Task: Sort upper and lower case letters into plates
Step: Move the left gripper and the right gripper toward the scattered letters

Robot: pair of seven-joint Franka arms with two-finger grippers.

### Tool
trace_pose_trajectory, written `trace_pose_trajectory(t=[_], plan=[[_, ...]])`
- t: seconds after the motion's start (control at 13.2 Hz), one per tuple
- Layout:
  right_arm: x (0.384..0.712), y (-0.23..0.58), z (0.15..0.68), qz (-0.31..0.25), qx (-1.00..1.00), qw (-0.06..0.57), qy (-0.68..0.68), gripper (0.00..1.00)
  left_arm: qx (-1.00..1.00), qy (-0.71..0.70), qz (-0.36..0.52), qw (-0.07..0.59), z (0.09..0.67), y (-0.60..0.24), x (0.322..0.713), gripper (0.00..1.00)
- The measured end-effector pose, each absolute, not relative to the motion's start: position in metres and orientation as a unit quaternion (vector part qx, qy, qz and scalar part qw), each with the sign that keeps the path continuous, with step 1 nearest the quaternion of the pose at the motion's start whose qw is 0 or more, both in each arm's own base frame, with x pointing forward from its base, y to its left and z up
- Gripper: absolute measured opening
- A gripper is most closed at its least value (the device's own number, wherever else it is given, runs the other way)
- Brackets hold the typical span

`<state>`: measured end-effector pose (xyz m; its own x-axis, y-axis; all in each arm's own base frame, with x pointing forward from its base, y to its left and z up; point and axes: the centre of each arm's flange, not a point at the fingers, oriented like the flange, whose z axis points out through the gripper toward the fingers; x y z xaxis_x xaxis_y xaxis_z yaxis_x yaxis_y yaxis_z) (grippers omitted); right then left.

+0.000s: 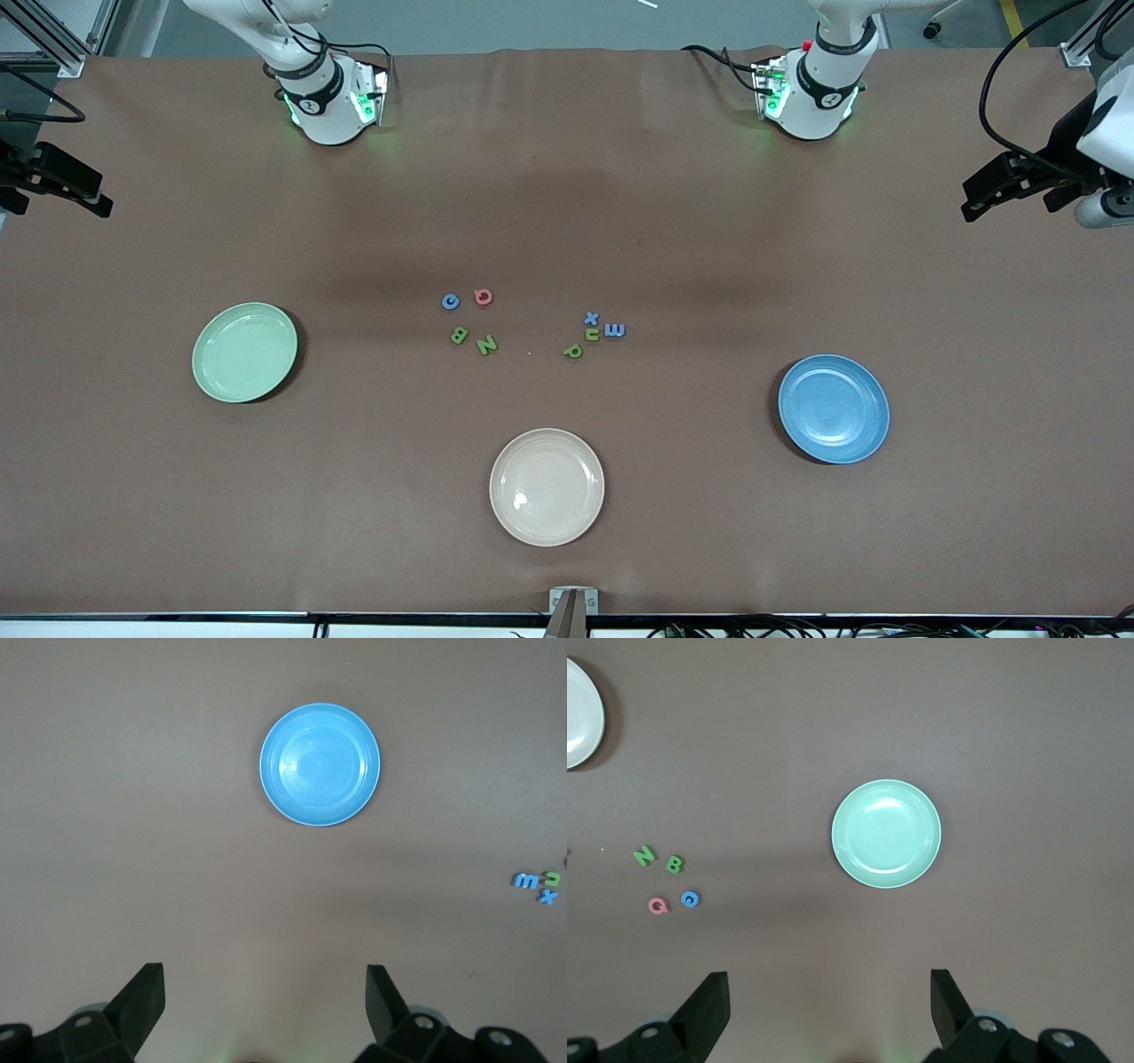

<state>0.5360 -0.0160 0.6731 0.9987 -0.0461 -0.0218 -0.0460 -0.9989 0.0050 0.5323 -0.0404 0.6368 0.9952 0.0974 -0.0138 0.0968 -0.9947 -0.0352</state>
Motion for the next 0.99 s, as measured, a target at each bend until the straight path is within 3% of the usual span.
trace_pose_trajectory(t=[0.68, 0.99], plan=[[0.58, 0.072, 0.62, -0.017, 0.998, -0.055, -0.006, 1.0, -0.99, -0.137, 0.02, -0.009, 0.508, -0.154, 0.604, 1.0], [0.586, 0.139, 0.564, -0.066, 0.996, -0.046, 0.028, 1.0, -0.981, -0.188, 0.034, -0.018, 0.442, -0.214, 0.615, 1.0]])
